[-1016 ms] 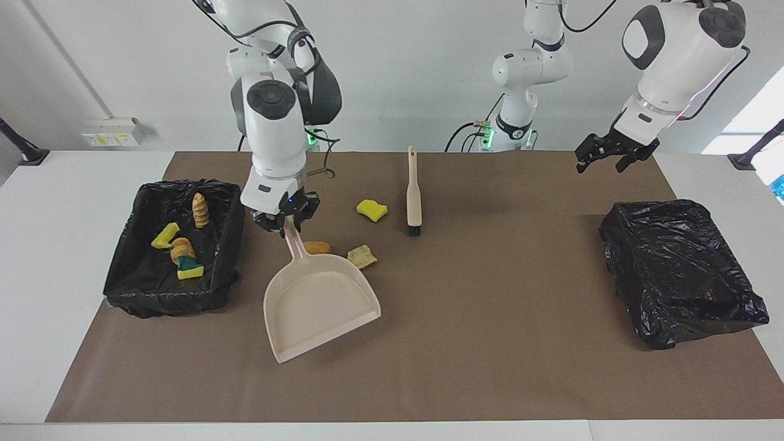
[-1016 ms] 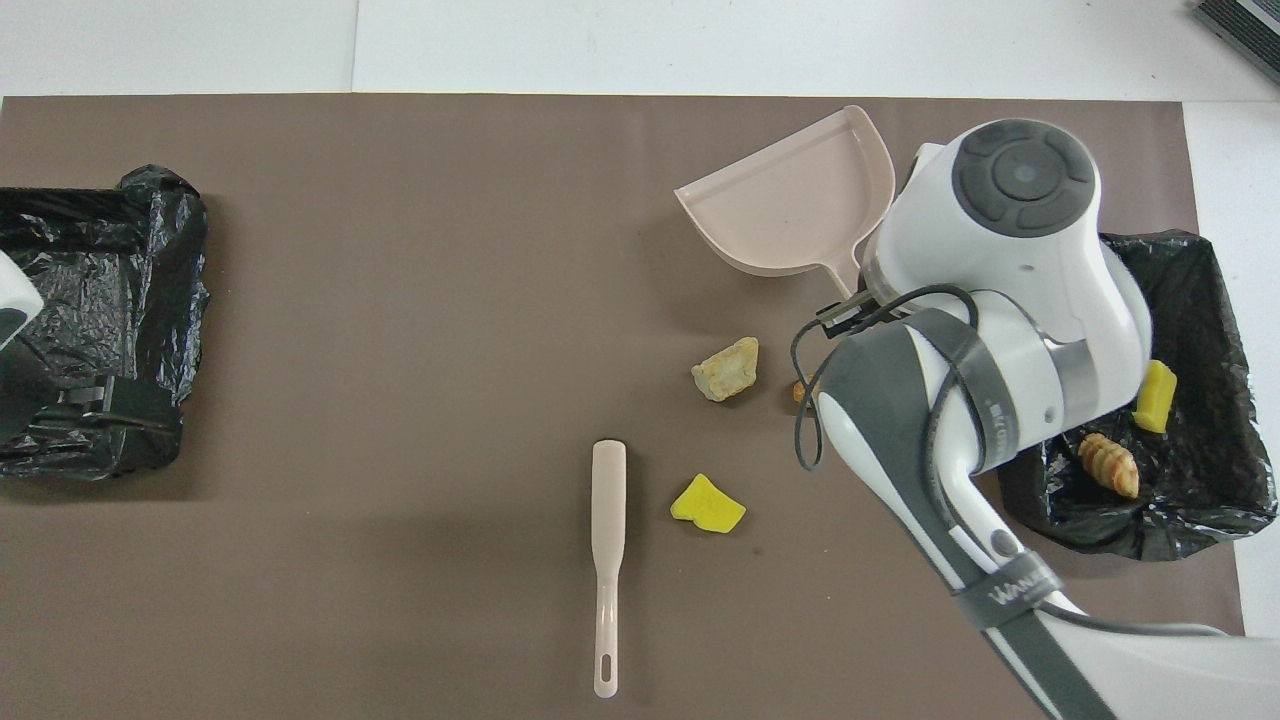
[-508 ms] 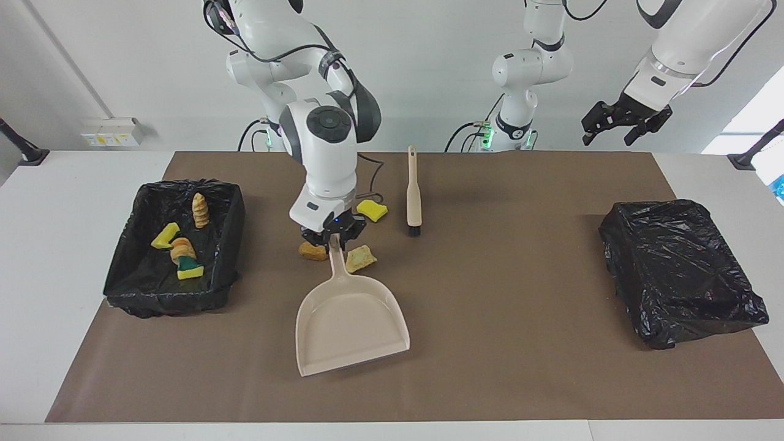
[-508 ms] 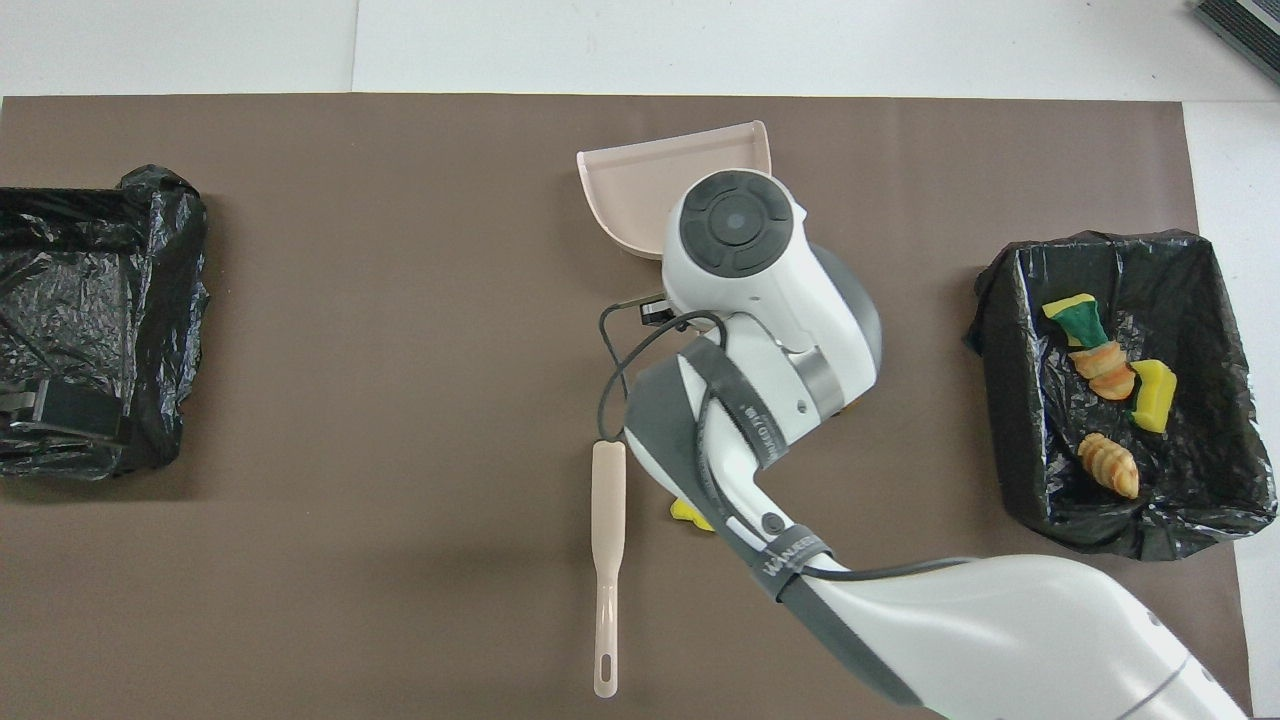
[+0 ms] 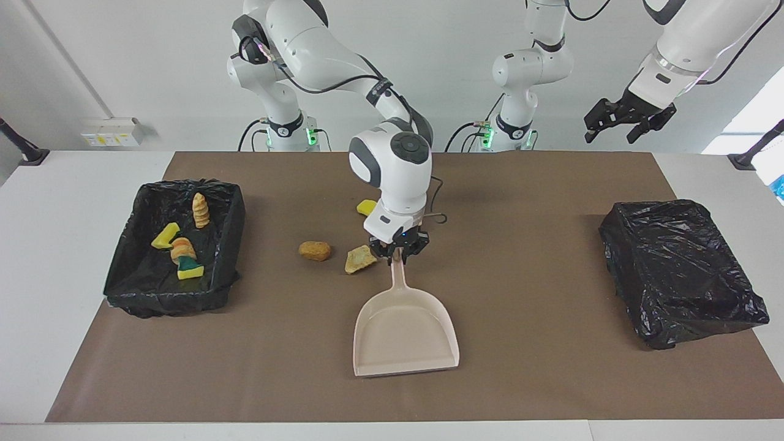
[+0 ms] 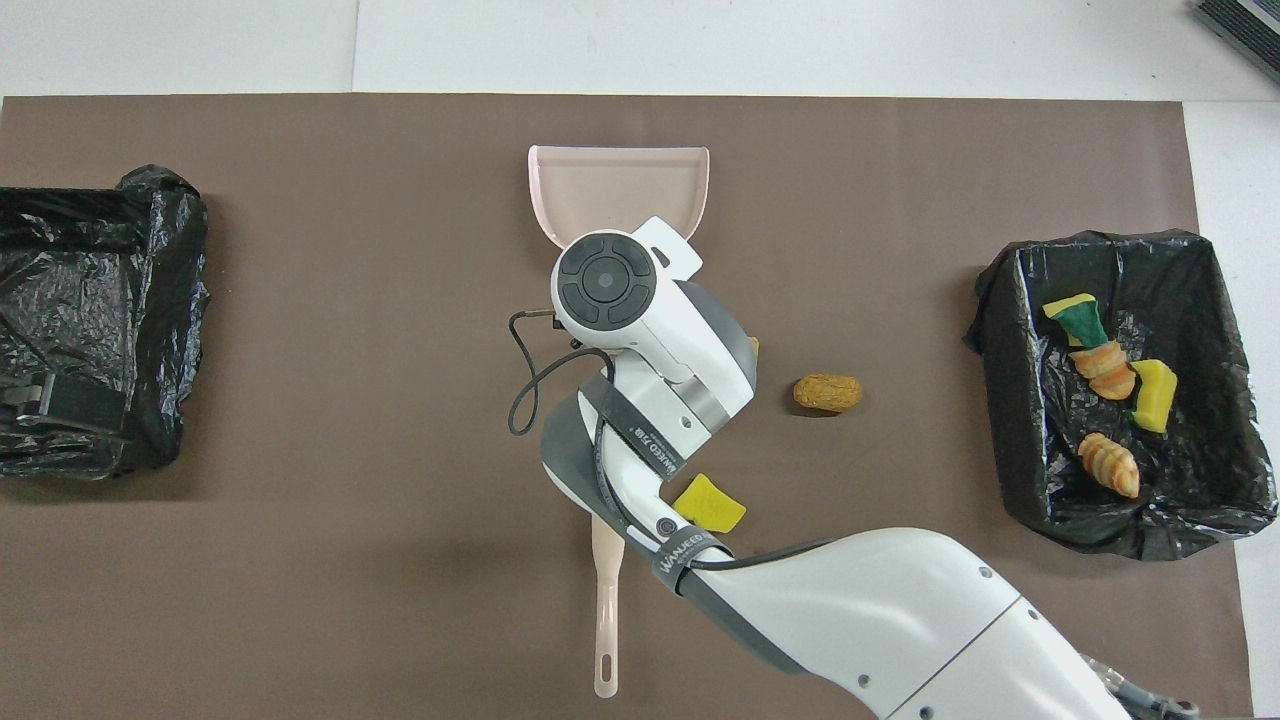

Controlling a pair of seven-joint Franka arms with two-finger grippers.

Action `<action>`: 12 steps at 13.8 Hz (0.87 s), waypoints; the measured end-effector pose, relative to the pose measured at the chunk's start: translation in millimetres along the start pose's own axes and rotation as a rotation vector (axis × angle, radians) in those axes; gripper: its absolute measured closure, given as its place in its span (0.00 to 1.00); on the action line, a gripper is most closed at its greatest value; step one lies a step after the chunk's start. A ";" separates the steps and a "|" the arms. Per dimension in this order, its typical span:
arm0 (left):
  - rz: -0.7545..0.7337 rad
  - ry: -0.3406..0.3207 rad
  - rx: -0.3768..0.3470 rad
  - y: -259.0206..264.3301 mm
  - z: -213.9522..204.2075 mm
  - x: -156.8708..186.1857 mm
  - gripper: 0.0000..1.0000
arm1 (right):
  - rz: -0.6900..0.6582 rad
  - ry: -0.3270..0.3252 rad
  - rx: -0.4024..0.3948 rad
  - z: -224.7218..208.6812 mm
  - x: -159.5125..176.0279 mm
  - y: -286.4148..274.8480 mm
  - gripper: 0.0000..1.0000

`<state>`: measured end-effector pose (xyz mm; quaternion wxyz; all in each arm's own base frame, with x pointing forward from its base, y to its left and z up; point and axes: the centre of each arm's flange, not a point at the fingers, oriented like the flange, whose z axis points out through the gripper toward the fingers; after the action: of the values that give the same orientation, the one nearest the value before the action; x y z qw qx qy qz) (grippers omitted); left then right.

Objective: Sweep and dump trash in bin
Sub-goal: 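Set the dustpan down and withdraw the right gripper toward the robot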

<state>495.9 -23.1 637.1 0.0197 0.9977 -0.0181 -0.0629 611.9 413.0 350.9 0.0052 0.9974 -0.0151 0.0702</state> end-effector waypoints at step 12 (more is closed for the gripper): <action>0.010 0.015 -0.013 -0.3 -10.5 -8.7 0.00 | -0.037 -0.124 0.026 -79.0 -85.6 -0.6 0.00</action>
<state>488.6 -22.0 648.5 0.0268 0.9979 -0.0227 -0.0552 516.1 417.1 417.0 -0.0075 0.9999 0.0042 0.0082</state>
